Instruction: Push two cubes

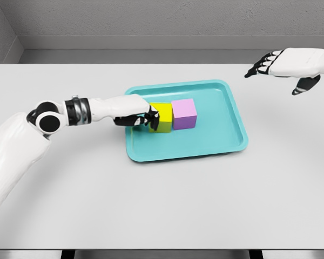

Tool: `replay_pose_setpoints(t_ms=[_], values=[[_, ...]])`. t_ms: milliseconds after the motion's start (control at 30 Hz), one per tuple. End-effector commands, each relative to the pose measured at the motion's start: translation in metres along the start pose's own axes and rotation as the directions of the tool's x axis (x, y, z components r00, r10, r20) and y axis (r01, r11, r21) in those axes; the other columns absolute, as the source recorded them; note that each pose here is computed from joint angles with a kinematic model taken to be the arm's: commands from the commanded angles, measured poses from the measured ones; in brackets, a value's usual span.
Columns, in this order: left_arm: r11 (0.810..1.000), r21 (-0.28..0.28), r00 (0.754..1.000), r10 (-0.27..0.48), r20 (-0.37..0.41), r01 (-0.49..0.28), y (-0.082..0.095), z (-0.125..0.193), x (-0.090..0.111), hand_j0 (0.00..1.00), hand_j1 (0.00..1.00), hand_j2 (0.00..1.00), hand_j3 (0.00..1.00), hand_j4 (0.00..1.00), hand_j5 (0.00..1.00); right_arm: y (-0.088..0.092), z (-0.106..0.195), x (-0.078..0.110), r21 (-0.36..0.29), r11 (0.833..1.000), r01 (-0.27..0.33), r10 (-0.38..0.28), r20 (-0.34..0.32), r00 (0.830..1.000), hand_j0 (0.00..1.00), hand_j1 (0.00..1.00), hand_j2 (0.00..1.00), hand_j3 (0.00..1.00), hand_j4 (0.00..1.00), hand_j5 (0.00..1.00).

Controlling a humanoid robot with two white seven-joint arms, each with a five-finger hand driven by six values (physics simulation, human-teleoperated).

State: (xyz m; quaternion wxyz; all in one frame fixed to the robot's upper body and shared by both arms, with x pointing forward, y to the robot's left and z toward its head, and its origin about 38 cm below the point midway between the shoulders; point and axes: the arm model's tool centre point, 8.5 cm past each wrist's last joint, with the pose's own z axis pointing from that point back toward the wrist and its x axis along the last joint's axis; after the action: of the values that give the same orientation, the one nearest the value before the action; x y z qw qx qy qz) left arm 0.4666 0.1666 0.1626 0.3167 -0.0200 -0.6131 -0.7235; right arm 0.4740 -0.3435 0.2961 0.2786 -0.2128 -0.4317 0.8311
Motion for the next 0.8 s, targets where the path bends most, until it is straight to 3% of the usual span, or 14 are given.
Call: replay_pose_setpoints(t_ms=[0, 600, 700, 767], values=[[1.000, -0.002, 1.000, -0.004, 0.001, 0.004, 0.000, -0.002, 0.001, 0.36, 0.36, 0.36, 0.36, 0.36, 0.36, 0.000, 0.000, 0.000, -0.001, 1.000, 0.004, -0.004, 0.000, 1.000, 1.00, 1.00, 1.00, 1.00, 1.00, 1.00], [0.999, 0.034, 1.000, -0.026, 0.010, 0.026, 0.020, -0.005, 0.004, 0.37, 0.37, 0.37, 0.37, 0.37, 0.37, -0.004, -0.004, 0.006, -0.001, 1.000, -0.014, 0.014, 0.018, 1.000, 1.00, 1.00, 1.00, 1.00, 1.00, 1.00], [0.999, 0.044, 1.000, -0.027, 0.009, 0.027, 0.023, -0.003, 0.004, 0.51, 0.51, 0.51, 0.51, 0.51, 0.51, -0.004, -0.003, 0.006, -0.001, 1.000, -0.015, 0.015, 0.017, 1.000, 1.00, 1.00, 1.00, 1.00, 1.00, 1.00], [0.998, 0.054, 1.000, -0.025, 0.009, 0.024, 0.025, -0.002, 0.004, 0.74, 0.74, 0.74, 0.74, 0.74, 0.74, -0.004, -0.002, 0.006, -0.002, 1.000, -0.015, 0.015, 0.015, 1.000, 1.00, 1.00, 1.00, 1.00, 1.00, 1.00]])
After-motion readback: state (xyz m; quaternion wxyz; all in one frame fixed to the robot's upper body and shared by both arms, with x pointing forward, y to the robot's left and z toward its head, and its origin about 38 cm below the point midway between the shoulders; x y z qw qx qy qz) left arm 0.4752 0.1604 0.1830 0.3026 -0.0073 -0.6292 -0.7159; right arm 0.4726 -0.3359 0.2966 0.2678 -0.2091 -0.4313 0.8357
